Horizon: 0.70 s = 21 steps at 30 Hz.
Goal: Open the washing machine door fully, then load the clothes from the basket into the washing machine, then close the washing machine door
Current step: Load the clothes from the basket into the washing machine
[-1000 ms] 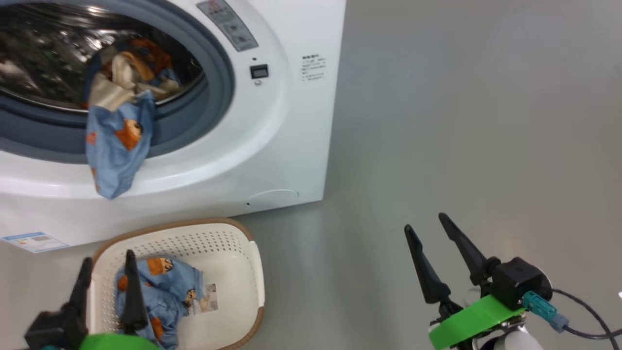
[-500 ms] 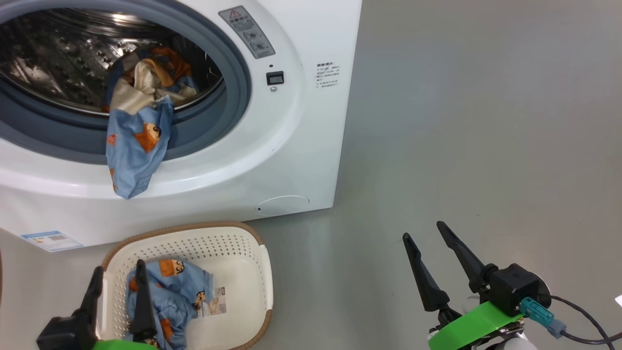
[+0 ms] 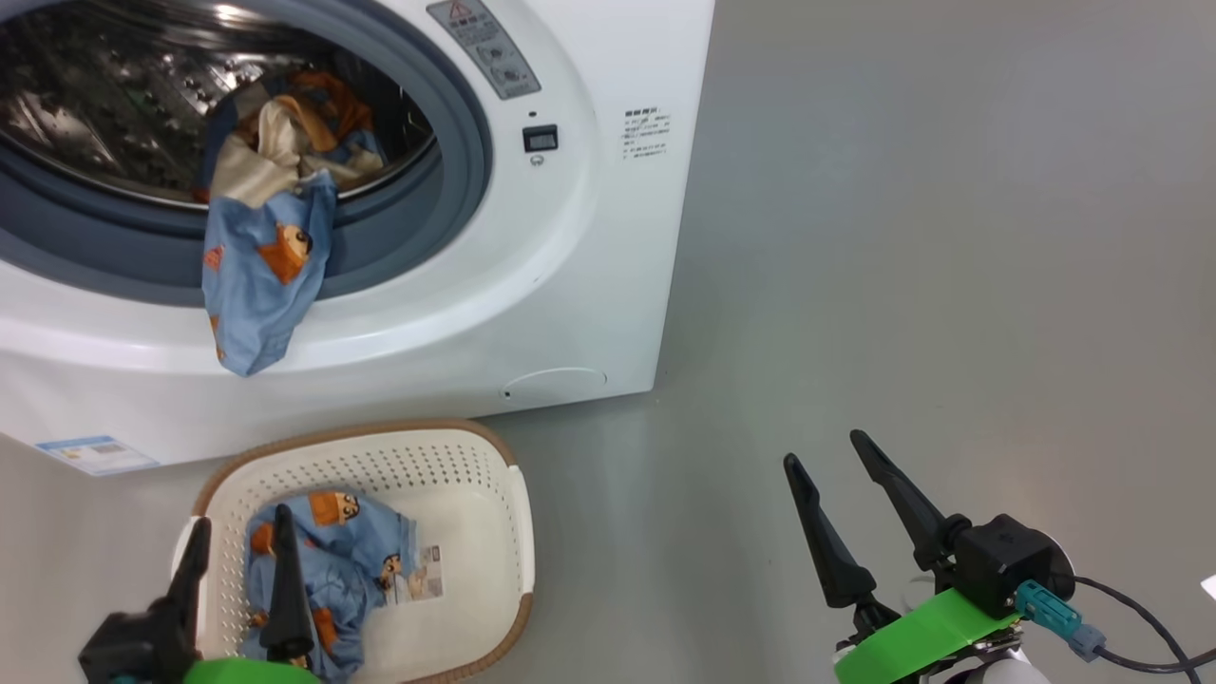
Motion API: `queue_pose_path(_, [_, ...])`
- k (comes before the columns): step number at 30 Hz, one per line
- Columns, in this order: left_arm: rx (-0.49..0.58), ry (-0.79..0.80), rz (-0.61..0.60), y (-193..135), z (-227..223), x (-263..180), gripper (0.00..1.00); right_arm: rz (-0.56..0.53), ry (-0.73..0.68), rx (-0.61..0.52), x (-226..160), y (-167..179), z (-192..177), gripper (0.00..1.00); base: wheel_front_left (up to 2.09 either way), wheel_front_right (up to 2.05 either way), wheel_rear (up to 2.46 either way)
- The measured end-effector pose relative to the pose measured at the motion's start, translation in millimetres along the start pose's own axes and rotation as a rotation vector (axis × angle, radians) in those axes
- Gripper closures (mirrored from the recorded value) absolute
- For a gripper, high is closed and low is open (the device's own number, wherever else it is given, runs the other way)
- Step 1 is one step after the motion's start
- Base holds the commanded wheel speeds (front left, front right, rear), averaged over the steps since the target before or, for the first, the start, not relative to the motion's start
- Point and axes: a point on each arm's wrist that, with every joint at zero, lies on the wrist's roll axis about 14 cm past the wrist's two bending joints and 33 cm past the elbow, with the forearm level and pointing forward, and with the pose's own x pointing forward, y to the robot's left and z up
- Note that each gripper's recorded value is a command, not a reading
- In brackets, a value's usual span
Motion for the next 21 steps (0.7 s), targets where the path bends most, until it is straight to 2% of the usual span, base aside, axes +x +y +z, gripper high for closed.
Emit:
queue_pose_path(12, [-0.051,0.085,-0.078,-6.2,-19.2,48.6,0.00,0.012,0.014,0.003,21.0,-1.9,-9.9,0.00,0.00,0.00,0.00])
queue_pose_path(21, [-0.010,0.124,-0.167,-12.3,-9.8,125.3,0.00,0.014,0.025,0.003,46.7,-10.0,-24.6,0.00,0.00,0.00,0.00])
